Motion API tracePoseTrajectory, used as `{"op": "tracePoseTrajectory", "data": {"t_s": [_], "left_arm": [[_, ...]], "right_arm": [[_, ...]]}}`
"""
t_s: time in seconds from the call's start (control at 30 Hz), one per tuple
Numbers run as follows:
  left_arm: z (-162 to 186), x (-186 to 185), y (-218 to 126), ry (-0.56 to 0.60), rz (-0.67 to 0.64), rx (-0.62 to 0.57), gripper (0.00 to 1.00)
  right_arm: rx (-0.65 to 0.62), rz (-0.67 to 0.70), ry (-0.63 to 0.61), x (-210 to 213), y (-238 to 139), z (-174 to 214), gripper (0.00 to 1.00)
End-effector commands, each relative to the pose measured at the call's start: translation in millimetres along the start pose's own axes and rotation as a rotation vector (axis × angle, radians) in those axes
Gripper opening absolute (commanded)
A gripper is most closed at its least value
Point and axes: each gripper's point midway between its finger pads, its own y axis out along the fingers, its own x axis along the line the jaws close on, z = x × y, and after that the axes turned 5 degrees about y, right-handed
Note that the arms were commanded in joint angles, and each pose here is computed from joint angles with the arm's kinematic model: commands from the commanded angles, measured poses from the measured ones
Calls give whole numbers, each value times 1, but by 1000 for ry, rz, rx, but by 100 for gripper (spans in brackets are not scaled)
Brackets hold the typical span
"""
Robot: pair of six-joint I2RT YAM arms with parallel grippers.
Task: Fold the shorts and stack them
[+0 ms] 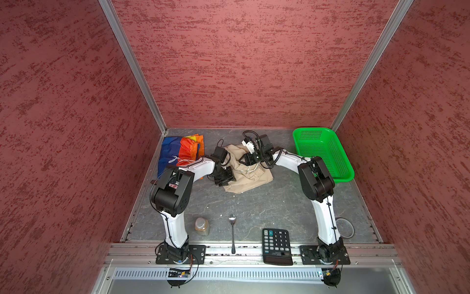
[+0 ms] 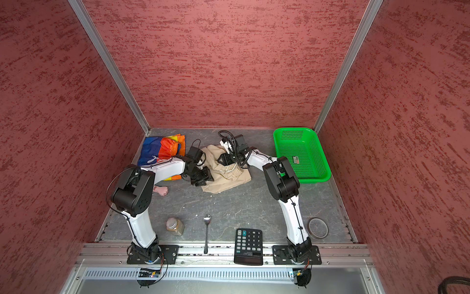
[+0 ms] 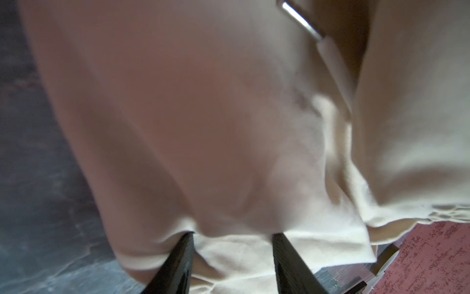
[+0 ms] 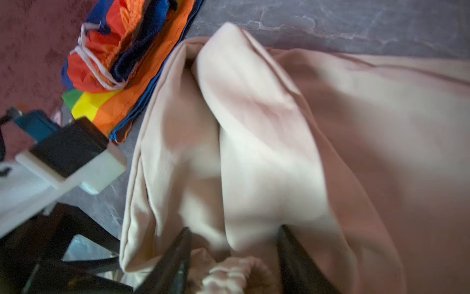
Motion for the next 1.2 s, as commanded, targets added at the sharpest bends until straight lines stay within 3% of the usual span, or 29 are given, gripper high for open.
{"op": "tracePoseTrajectory", "data": {"t_s": [0.0, 0.13, 0.4, 0.67, 0.77, 0.93, 1.03, 1.17], "left_arm": [[19, 25, 25, -26, -77, 79, 51], [19, 26, 26, -26, -79, 84, 50], [23, 29, 30, -27, -80, 94, 49], [28, 32, 39, -35, -83, 119, 48], [29, 32, 40, -36, -84, 123, 49], [29, 28, 38, -35, -81, 126, 51], [24, 16, 31, -21, -60, 105, 58], [17, -5, 17, 14, -37, 69, 63]], "right_arm": [[17, -30, 27, 0, 2, 8, 0], [-58, 42, 64, -18, -6, -13, 0], [-297, 151, 236, -85, -60, -75, 0], [-321, 450, 445, -171, -54, -59, 0], [-321, 428, 455, -174, -47, -57, 0], [-338, 472, 418, -168, -68, -71, 47], [-385, 523, 376, -153, -103, -86, 55], [-437, 527, 297, -104, -147, -94, 57]]}}
